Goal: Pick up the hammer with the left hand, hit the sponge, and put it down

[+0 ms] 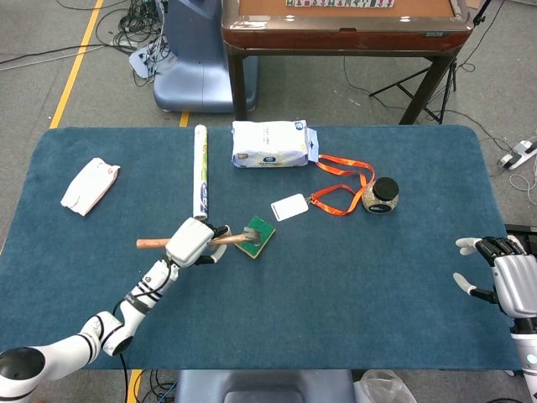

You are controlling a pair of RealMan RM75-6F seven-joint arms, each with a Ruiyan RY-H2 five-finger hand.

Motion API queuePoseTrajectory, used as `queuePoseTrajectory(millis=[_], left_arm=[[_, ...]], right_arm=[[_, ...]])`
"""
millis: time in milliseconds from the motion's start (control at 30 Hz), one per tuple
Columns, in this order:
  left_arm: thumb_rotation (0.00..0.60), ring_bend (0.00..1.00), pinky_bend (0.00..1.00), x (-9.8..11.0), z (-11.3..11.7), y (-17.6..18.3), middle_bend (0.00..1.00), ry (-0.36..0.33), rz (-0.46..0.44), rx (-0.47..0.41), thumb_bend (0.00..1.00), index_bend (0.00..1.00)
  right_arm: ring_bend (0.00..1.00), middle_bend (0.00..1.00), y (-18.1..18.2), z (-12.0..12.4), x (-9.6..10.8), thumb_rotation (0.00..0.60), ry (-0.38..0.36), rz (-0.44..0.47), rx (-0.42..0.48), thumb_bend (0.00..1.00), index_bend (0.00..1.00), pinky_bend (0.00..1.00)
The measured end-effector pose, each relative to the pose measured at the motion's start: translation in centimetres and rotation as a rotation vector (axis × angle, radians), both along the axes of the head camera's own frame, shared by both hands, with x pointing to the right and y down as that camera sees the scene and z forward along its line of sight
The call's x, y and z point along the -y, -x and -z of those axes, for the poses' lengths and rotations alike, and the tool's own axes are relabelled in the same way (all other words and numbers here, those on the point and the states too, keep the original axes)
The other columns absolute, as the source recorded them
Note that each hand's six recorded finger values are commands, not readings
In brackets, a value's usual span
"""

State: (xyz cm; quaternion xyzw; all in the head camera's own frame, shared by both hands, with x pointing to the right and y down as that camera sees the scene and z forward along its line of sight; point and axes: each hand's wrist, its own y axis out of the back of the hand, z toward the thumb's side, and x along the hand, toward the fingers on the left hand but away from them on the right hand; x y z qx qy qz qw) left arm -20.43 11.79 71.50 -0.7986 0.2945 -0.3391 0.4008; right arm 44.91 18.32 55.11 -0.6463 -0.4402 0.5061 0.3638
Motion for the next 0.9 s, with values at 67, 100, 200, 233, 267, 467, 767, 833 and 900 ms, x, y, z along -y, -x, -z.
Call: queuePoseTrajectory(millis=[67,100,200,233,267,467,767,833,900], left_arm=[[0.600,0.72,0.74,0.0,-0.3,0.1,0.94,0.000,-0.002,0.013,0.49,0.84],[0.600,0.72,0.74,0.0,-0.4,0.1,0.94,0.000,-0.002,0.020,0.49,0.84],[0.600,0.72,0.74,0.0,-0.9,0.3,0.94,-0.007,-0.003,0.044,0.49,0.84],[0.600,0.72,0.74,0.0,-1.2,0.3,0.94,-0.009,-0.004,0.055,0.49,0.84],[0.600,0.72,0.74,0.0,-1.3,0.3,0.94,-0.009,-0.005,0.062,0.49,0.84],[0.600,0.72,0.74,-0.1,-2.1,0.3,0.94,-0.013,-0.016,0.097,0.49,0.84],[0.600,0.72,0.74,0.5,-1.1,0.6,0.94,-0.001,0.035,0.016,0.49,0.84],[0.600,0.72,0.74,0.9,-0.5,0.8,0.94,0.005,0.063,-0.023,0.49,0.84],[0.600,0.72,0.74,1.2,0.1,1.2,0.94,0.002,0.080,-0.040,0.49,0.84]], right_arm=[[0.31,0.45,0.0,0.0,0.0,0.600,0.000,0.000,0.000,0.17,0.37,0.30],[0.31,0.45,0.0,0.0,0.0,0.600,-0.001,0.000,0.000,0.17,0.37,0.30],[0.31,0.45,0.0,0.0,0.0,0.600,0.000,-0.001,0.000,0.17,0.37,0.30],[0.31,0.45,0.0,0.0,0.0,0.600,0.000,-0.001,-0.001,0.17,0.37,0.30],[0.31,0.45,0.0,0.0,0.0,0.600,0.000,-0.001,-0.001,0.17,0.37,0.30],[0.31,0.45,0.0,0.0,0.0,0.600,0.002,-0.002,-0.001,0.17,0.37,0.30],[0.31,0.45,-0.1,0.1,-0.1,0.600,-0.001,-0.005,-0.002,0.17,0.37,0.30],[0.31,0.45,-0.1,0.1,-0.1,0.600,-0.001,-0.004,-0.001,0.17,0.37,0.30],[0.31,0.45,0.0,0.1,-0.1,0.600,0.000,-0.003,-0.002,0.17,0.37,0.30]])
